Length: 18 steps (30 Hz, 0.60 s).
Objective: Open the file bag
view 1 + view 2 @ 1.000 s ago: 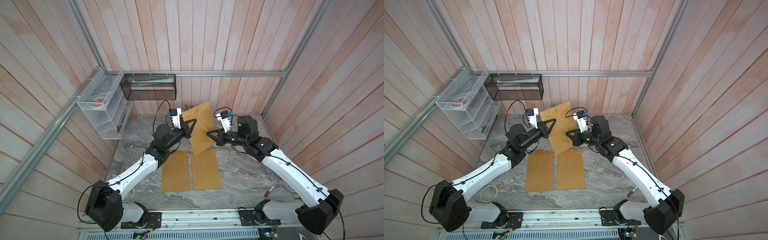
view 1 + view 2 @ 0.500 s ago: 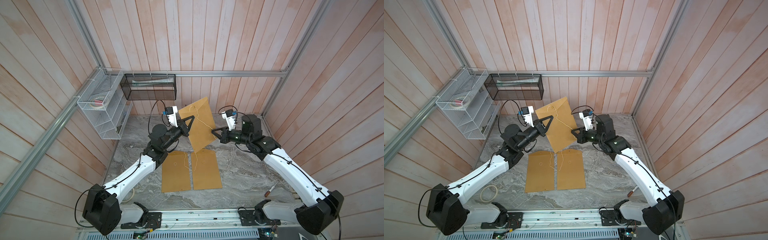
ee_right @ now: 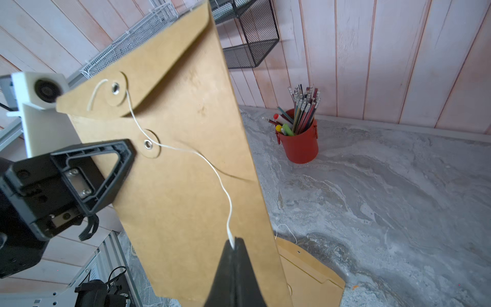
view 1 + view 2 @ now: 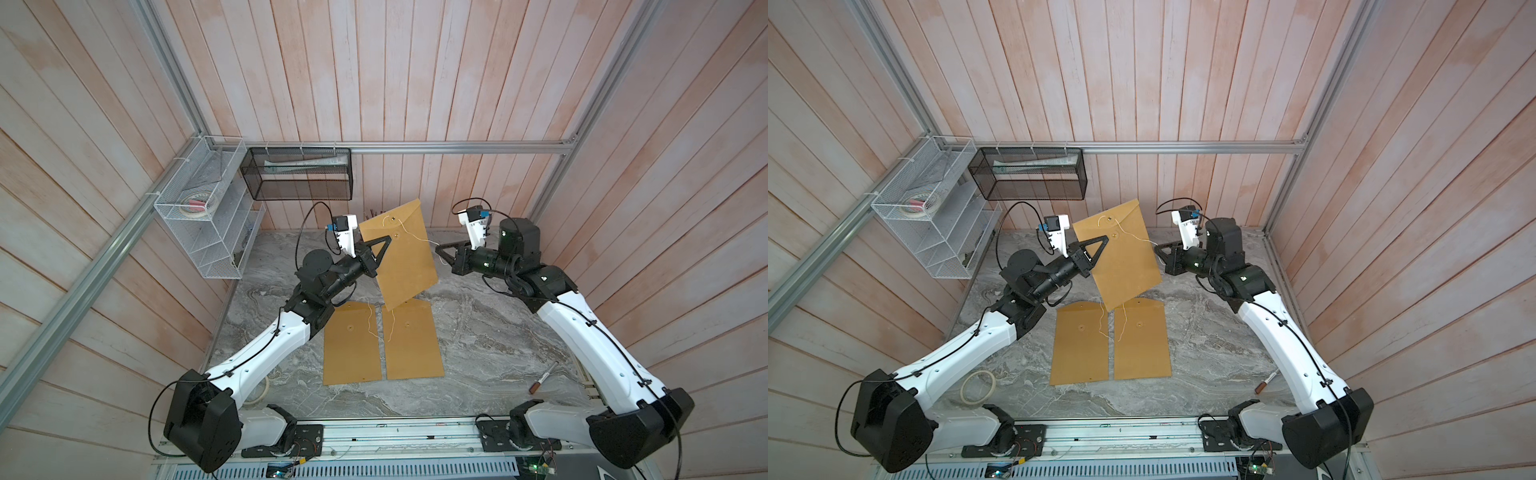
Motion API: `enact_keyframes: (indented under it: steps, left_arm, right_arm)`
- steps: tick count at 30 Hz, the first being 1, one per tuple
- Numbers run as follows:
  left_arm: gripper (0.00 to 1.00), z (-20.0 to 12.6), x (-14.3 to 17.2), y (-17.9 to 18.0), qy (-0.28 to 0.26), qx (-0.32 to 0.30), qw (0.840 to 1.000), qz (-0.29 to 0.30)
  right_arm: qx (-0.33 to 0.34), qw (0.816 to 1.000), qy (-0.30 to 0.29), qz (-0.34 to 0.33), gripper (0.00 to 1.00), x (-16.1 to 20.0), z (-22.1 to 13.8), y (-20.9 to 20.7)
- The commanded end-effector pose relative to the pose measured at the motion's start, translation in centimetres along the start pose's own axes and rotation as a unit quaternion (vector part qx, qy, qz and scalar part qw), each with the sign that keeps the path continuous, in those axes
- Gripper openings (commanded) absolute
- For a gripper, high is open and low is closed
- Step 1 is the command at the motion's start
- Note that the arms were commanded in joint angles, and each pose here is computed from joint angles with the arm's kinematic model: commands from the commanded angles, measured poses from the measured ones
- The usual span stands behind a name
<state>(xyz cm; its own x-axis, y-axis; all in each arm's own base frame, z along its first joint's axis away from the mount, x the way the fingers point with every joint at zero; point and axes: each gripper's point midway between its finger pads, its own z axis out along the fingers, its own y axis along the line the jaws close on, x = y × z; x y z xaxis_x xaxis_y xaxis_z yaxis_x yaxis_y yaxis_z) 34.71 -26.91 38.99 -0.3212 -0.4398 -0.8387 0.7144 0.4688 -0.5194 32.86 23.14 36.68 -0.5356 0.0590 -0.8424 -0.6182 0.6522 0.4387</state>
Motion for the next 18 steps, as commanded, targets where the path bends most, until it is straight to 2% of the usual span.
enact_keyframes:
  steps: [1, 2, 6, 10, 18]
  left_arm:
    - [0.0, -0.3, 0.6, -0.8, 0.017, 0.023, 0.999, 0.019]
    - [0.0, -0.3, 0.8, -0.8, 0.024, 0.025, 0.999, 0.024]
    - [0.0, -0.2, 1.7, -0.9, 0.056, 0.028, 0.997, 0.053]
    - [0.0, -0.2, 2.3, -0.9, 0.082, 0.025, 0.993, 0.079]
    - [0.0, -0.8, 1.5, -0.6, 0.093, -0.005, 0.987, 0.13]
  right_arm:
    - [0.003, 1.0, -0.004, -0.017, 0.0, -1.0, -0.6, 0.4]
    - [0.007, 1.0, -0.006, -0.019, 0.0, -1.1, -0.8, 0.3]
    - [0.027, 0.999, -0.018, -0.023, 0.16, -1.7, -2.1, -0.3]
    - [0.049, 0.998, -0.036, -0.022, 0.27, -2.5, -4.0, -1.2]
    - [0.086, 0.995, -0.049, -0.021, 0.39, -3.2, -6.2, -3.1]
